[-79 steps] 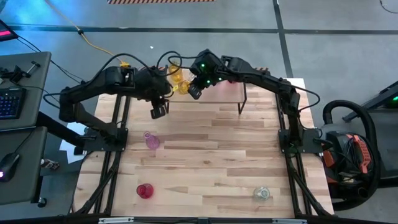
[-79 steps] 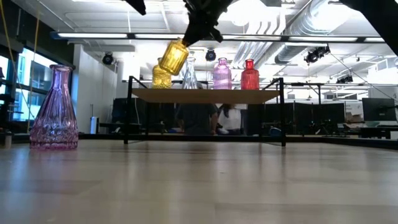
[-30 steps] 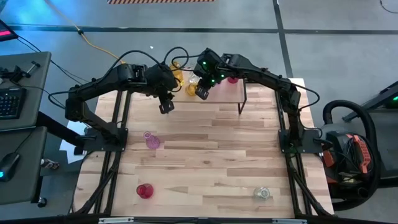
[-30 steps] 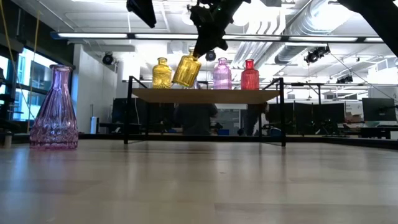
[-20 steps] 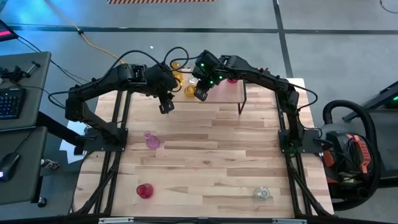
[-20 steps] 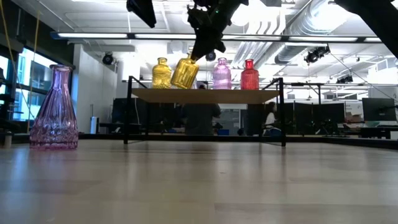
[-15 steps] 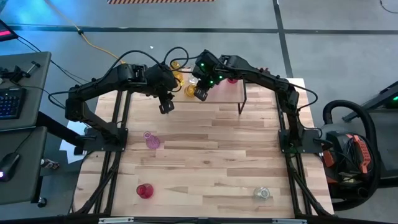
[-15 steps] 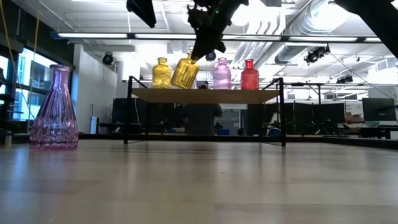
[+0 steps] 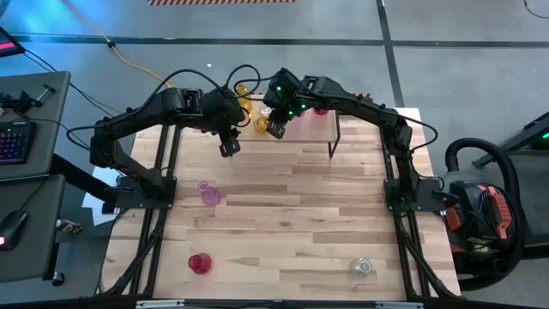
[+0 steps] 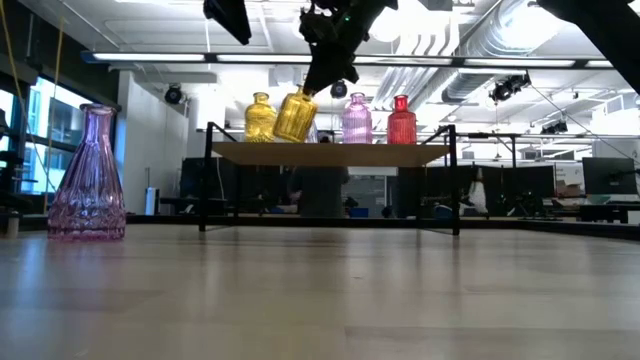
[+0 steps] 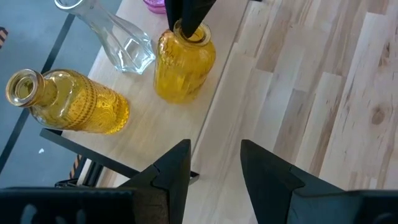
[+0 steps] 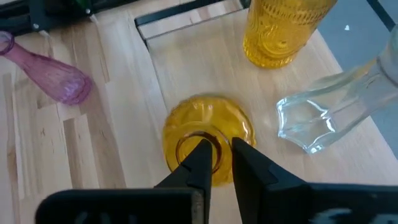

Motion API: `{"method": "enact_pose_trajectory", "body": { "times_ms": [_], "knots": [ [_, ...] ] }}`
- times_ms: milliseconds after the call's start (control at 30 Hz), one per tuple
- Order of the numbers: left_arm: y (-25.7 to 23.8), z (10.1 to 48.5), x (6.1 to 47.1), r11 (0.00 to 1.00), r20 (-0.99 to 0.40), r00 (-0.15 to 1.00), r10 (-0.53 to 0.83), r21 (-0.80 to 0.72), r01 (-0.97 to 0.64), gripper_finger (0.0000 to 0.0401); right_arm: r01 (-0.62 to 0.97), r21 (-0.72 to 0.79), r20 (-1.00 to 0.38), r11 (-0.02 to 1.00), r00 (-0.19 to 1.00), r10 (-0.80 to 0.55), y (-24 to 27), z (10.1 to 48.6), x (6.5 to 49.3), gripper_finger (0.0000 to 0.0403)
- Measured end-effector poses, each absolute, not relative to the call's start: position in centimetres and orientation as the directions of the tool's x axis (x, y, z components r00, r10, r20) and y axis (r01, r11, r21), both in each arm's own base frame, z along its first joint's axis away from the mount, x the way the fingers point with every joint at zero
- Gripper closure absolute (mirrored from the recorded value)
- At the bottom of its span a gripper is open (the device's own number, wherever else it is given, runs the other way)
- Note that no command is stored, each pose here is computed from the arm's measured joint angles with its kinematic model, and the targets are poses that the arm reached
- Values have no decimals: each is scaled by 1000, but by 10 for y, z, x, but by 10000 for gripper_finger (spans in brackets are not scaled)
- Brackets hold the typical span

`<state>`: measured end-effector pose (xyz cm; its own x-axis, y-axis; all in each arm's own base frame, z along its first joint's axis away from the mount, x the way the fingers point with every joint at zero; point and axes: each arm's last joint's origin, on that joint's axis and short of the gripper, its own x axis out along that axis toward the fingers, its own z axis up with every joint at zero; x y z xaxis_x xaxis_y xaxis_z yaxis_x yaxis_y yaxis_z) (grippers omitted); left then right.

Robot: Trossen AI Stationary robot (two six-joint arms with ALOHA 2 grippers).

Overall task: Sort vases onto shelf
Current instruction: Put the yellow vase on the shelf aligned with the other yellow vase

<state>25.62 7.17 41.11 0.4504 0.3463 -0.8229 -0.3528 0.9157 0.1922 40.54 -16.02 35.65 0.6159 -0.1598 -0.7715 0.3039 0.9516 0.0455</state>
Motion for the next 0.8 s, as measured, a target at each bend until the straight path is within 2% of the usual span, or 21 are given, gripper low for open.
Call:
{"method": "enact_pose_trajectory", "body": {
  "times_ms": [133, 567, 800],
  "knots": [
    [72, 411, 256, 916, -823, 450, 346, 192, -353, 270, 341, 27, -768, 940, 609, -199, -161, 357, 406, 358],
    [72, 411, 256, 917, -822, 452, 347, 195, -349, 270, 353, 22, -747, 935, 628, -220, -165, 359, 407, 363],
    [80, 419, 268, 918, -731, 563, 385, 244, -311, 270, 358, 26, -730, 934, 645, -227, -161, 373, 397, 363]
  ]
}}
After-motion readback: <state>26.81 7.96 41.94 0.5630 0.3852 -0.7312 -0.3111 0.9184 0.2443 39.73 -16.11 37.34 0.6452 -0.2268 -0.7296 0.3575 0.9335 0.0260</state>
